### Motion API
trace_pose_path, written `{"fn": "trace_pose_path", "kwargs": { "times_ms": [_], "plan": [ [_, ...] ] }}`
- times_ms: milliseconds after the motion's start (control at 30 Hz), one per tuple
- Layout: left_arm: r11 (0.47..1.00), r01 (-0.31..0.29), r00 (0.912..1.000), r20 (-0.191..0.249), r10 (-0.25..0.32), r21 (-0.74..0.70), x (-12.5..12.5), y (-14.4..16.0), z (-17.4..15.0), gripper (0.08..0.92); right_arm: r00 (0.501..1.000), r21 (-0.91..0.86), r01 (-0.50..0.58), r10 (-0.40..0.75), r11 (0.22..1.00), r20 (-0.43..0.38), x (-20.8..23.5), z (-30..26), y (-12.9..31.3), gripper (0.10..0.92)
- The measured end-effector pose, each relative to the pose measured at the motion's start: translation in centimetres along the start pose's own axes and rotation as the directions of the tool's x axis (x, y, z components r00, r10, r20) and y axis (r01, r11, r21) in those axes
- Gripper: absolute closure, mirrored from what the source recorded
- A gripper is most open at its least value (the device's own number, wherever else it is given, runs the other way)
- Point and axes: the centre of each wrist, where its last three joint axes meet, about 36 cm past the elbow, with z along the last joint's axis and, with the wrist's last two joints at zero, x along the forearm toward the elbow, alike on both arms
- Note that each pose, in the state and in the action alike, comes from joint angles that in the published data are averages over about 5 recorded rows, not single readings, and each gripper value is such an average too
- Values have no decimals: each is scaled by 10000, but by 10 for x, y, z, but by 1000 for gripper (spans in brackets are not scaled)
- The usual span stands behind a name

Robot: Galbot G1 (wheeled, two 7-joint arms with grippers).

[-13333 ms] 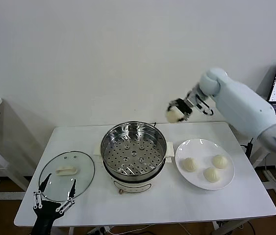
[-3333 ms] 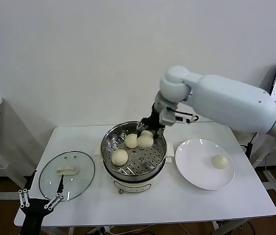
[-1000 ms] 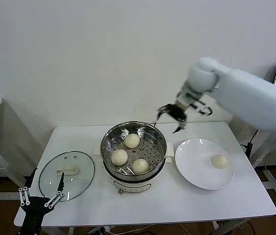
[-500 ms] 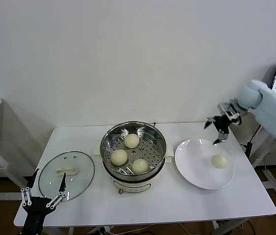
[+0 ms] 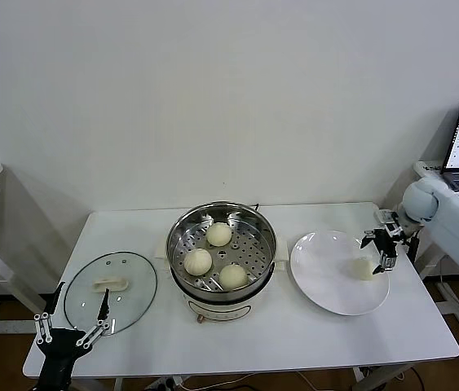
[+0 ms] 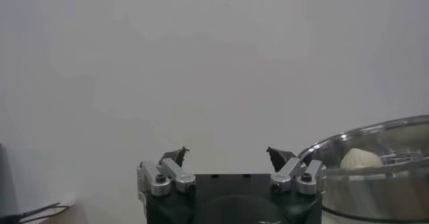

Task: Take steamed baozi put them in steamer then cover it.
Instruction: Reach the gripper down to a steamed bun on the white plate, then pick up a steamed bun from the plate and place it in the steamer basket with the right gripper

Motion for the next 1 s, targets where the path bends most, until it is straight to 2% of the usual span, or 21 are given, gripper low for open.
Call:
{"fn": "trace_pose_path", "kwargs": {
  "times_ms": [333,433,633,833,1000],
  "plan": [
    [10000,20,10000,-40,-20,77,3,-3,1,177,9998,-133,46,-49,9999,-186,-20,-1,1,202],
    [10000,25,10000,-55,-24,83,4,-3,2,177,9997,-140,54,-57,9999,-217,-24,-2,0,239],
    [10000,42,10000,-49,-42,38,4,-1,3,177,9996,-121,54,-57,9999,-286,-26,-3,1,384],
    [10000,28,10000,-32,-28,7,3,0,3,177,9994,-24,12,-13,10000,-344,-17,-3,0,411],
    [10000,3,10000,11,-3,-12,1,0,3,177,9996,363,-155,164,9992,-228,11,-16,-13,410]
  ]
}}
